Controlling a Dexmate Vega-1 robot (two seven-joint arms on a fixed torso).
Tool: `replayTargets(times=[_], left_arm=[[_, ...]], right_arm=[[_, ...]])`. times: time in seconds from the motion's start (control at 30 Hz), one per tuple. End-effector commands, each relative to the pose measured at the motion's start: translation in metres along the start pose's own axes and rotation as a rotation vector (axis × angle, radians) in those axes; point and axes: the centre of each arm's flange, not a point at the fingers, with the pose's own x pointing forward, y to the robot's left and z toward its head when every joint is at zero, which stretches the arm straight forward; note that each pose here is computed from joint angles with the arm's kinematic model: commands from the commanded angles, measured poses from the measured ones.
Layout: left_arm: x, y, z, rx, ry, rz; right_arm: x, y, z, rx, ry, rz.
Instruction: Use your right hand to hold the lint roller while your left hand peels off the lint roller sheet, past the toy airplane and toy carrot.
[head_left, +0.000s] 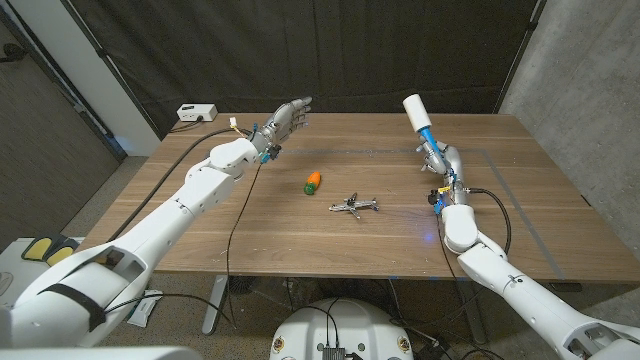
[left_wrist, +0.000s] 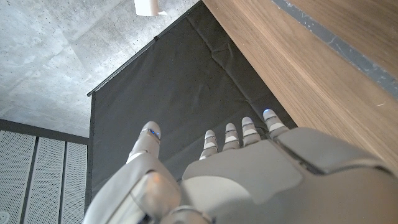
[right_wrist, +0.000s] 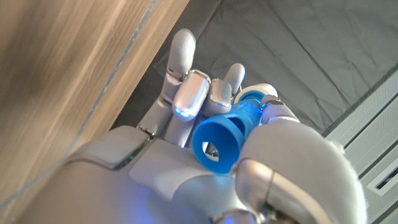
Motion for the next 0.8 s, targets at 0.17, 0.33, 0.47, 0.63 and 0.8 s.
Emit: replayTargets(times=[0.17,0.33,0.47,0.63,0.8], left_arm=[[0.025,0.000,0.016,0.101,-0.023,-0.005],[0.036,0.004,0.027,0.160,-0.059,-0.035],[0.045,0.006,0.037,0.177,-0.062,-0.059],[0.059,0.010,0.049,0.213,-0.045,-0.096],[0.069,0.010,0.054,0.214,-0.052,-0.120]], right_arm=[[0.025,-0.007,-0.005,0.539,0.027,0.435],[0.032,-0.007,-0.007,0.631,0.024,0.542],[0.036,-0.007,-0.007,0.702,0.013,0.614],[0.040,-0.006,0.000,0.762,-0.017,0.712],[0.042,-0.007,0.010,0.748,-0.035,0.759]])
